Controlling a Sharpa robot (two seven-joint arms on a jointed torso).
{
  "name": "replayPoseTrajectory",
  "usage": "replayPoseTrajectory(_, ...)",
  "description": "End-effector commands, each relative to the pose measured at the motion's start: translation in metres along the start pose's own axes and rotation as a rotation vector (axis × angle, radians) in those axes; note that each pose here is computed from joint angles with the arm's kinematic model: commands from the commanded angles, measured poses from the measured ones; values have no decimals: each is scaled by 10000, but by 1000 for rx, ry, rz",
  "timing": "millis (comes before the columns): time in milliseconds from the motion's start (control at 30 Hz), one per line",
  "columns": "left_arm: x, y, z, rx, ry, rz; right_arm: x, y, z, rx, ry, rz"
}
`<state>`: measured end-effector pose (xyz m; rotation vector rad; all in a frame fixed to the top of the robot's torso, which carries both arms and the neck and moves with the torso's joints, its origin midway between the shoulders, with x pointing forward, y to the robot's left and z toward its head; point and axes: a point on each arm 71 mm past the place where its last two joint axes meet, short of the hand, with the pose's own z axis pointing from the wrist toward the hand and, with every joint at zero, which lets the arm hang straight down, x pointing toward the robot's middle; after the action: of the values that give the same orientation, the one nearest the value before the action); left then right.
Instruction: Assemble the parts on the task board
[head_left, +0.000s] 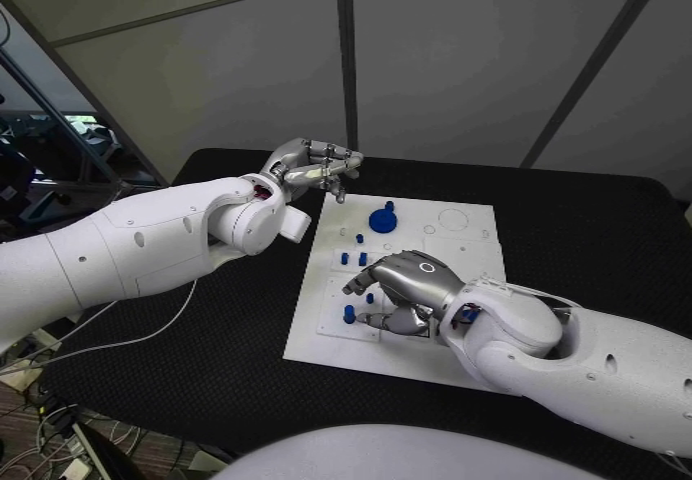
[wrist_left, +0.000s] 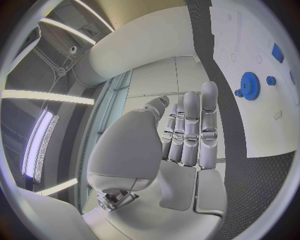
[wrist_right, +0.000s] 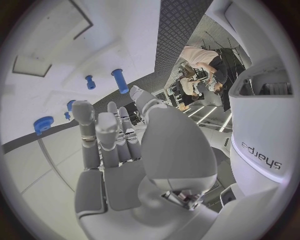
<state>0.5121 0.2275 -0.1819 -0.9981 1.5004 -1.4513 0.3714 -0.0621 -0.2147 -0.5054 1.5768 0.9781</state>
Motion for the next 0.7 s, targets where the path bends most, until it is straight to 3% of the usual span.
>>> replayPoseTrajectory(33, -1, 6, -7, -2, 10, -3, -242, -129, -161, 62, -110, 135)
replayPoseTrajectory(200, -29, 36, -23, -10, 4, 2, -522, -474, -518, 278, -127, 287)
replayPoseTrajectory(367, -56, 55, -38, -16, -3, 7, -621, -740, -866, 469, -86, 308)
replayPoseTrajectory(700, -109, 77, -76, -21, -13, 12, -636, -1035, -1329, 698, -41, 235)
